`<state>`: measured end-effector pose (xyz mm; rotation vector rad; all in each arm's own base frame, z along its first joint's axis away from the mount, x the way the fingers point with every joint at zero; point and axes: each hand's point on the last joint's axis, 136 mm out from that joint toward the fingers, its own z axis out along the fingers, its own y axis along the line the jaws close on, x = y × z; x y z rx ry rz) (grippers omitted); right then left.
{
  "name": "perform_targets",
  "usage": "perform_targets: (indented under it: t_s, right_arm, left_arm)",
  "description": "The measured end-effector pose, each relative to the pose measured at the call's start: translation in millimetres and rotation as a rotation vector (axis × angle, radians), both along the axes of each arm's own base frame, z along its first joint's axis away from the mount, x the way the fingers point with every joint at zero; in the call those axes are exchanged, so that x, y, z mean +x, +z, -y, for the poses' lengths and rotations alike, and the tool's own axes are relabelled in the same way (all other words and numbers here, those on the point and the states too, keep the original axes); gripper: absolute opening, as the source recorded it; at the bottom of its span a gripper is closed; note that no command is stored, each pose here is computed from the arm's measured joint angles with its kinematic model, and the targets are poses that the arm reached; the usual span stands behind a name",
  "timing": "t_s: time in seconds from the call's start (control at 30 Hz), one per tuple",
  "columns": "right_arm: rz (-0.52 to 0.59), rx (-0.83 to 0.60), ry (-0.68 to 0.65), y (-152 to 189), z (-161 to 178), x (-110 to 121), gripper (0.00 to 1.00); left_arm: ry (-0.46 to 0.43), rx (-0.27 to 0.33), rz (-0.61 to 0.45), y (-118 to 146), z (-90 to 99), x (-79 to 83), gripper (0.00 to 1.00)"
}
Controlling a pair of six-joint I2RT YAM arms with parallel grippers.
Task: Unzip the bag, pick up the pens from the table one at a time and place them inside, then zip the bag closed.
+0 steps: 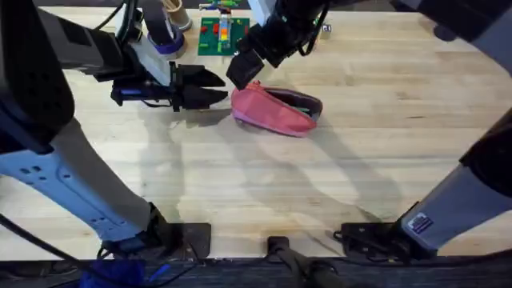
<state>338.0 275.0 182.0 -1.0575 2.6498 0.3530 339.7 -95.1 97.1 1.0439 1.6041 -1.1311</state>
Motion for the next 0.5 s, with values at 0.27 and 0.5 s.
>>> perform_targets:
  t_s: [0.27,0.5]
  right_arm:
    - [0.002,0.006,0.001,2.4,-0.3,-0.7,0.997]
    - [0.002,0.006,0.001,2.4,-0.3,-0.8,0.996]
  left_arm:
    - [0.004,-0.022,0.005,3.8,0.5,0.7,0.588]
    - [-0.014,-0.022,0.021,4.2,6.6,0.7,0.993]
